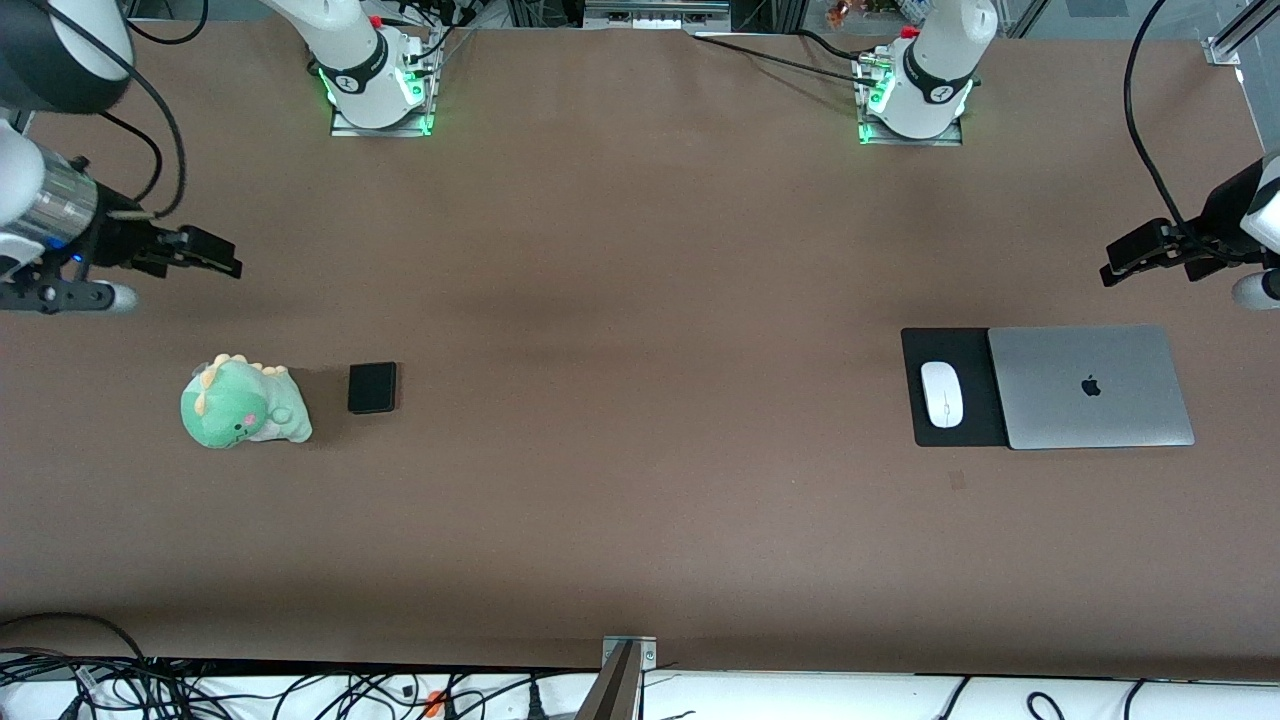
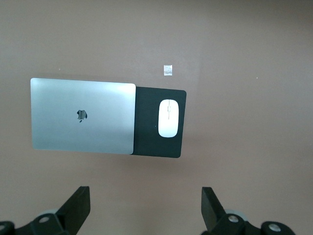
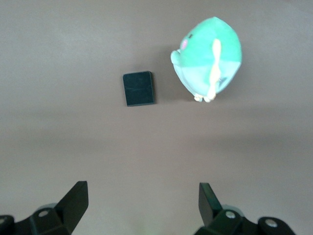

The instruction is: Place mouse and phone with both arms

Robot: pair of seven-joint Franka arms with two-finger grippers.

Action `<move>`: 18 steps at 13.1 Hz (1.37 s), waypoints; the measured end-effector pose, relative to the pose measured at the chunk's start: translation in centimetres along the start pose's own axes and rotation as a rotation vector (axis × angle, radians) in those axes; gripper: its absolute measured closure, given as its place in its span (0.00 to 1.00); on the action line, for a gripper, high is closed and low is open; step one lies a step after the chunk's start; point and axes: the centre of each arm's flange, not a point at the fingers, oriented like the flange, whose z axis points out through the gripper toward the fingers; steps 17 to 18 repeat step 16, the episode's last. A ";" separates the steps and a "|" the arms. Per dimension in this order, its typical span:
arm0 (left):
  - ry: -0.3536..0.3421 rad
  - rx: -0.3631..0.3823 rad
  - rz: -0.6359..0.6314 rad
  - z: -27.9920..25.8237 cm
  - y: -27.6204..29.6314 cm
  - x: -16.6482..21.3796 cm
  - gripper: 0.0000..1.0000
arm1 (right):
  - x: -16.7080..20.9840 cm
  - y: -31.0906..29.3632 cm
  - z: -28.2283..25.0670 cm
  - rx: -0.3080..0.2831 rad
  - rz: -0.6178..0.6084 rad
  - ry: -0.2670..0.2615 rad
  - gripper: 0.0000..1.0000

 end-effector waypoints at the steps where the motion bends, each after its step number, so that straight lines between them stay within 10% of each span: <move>1: 0.002 0.000 -0.001 -0.1 0.0 0.0 0.00 | -0.6 0.9 -0.9 -0.002 0.011 -0.009 0.00; 18: 0.000 0.000 -0.004 -0.8 0.0 -0.1 0.00 | -1.9 -0.4 -8.6 -0.064 -0.026 0.094 0.00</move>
